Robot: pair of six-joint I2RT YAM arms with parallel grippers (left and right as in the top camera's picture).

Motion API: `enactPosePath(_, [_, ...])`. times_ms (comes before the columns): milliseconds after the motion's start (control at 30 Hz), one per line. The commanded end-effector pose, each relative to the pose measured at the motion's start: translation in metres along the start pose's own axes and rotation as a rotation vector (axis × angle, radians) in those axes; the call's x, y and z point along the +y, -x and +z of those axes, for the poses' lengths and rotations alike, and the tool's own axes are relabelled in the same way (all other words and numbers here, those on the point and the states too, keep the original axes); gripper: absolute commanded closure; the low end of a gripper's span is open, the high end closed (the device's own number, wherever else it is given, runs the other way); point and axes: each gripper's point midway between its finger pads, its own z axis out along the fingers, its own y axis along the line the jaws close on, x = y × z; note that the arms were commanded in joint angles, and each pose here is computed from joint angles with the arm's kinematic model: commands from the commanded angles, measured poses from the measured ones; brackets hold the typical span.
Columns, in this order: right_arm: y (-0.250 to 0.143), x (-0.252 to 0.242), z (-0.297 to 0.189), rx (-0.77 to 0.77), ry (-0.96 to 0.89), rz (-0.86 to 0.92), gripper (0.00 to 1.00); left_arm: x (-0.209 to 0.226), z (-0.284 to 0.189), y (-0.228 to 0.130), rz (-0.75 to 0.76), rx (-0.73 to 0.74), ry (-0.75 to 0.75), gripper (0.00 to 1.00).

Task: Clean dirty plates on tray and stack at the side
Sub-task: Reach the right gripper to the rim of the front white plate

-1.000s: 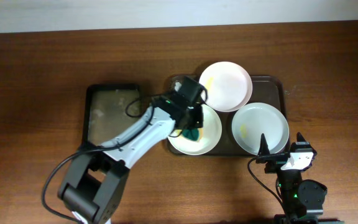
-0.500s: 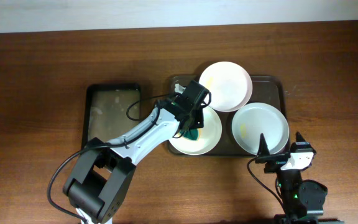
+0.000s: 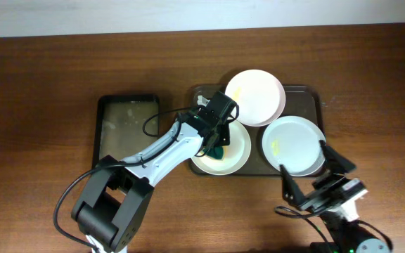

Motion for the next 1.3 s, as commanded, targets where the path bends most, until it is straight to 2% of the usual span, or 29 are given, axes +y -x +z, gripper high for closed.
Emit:
enactPosePath(0, [0.058,-0.029,0.003,0.072,-0.228,-0.066,0.02,0.005,0.003,0.002,-0.02,-0.003,0.015,1.0])
enactPosePath(67, [0.057,-0.04,0.011,0.269,-0.273,-0.095,0.02,0.005,0.003,0.002,-0.02,-0.003,0.015,1.0])
enactPosePath(167, [0.032,-0.059,0.03,0.603,-0.289,-0.082,0.02,0.005,0.003,0.002,-0.02,-0.003,0.015,1.0])
enactPosePath(300, [-0.002,-0.069,0.06,0.931,-0.226,0.071,0.02,0.006,0.003,0.001,-0.02,0.0,0.017,1.0])
enactPosePath(533, [-0.081,-0.068,0.094,1.259,-0.069,0.356,0.02,0.006,0.003,0.001,-0.02,0.0,0.018,1.0])
enactPosePath(667, [-0.12,-0.059,0.095,1.354,0.006,0.498,0.02,0.007,0.003,-0.001,-0.019,0.009,0.024,1.0])
enactPosePath(700, [-0.132,-0.061,0.092,1.388,0.0,0.516,0.14,0.008,0.003,-0.002,-0.019,0.011,0.026,1.0])
enactPosePath(767, [-0.155,-0.063,0.088,1.451,-0.006,0.555,0.5,0.008,0.003,-0.002,-0.019,0.011,0.026,1.0])
enactPosePath(833, [-0.175,-0.064,0.085,1.497,-0.003,0.595,0.54,0.008,0.003,-0.001,-0.019,0.009,0.025,1.0])
enactPosePath(900, [-0.2,-0.063,0.081,1.551,0.011,0.658,0.76,0.007,0.003,0.0,-0.019,0.005,0.022,1.0])
enactPosePath(1000, [-0.227,-0.054,0.076,1.606,0.046,0.743,0.76,0.007,0.003,0.0,-0.019,0.005,0.022,1.0])
enactPosePath(1100, [-0.253,-0.047,0.073,1.658,0.066,0.758,0.6,0.007,0.003,0.0,-0.019,0.004,0.021,1.0])
enactPosePath(1267, [-0.284,-0.033,0.076,1.689,0.111,0.734,0.59,0.006,0.003,0.001,-0.019,0.0,0.018,1.0])
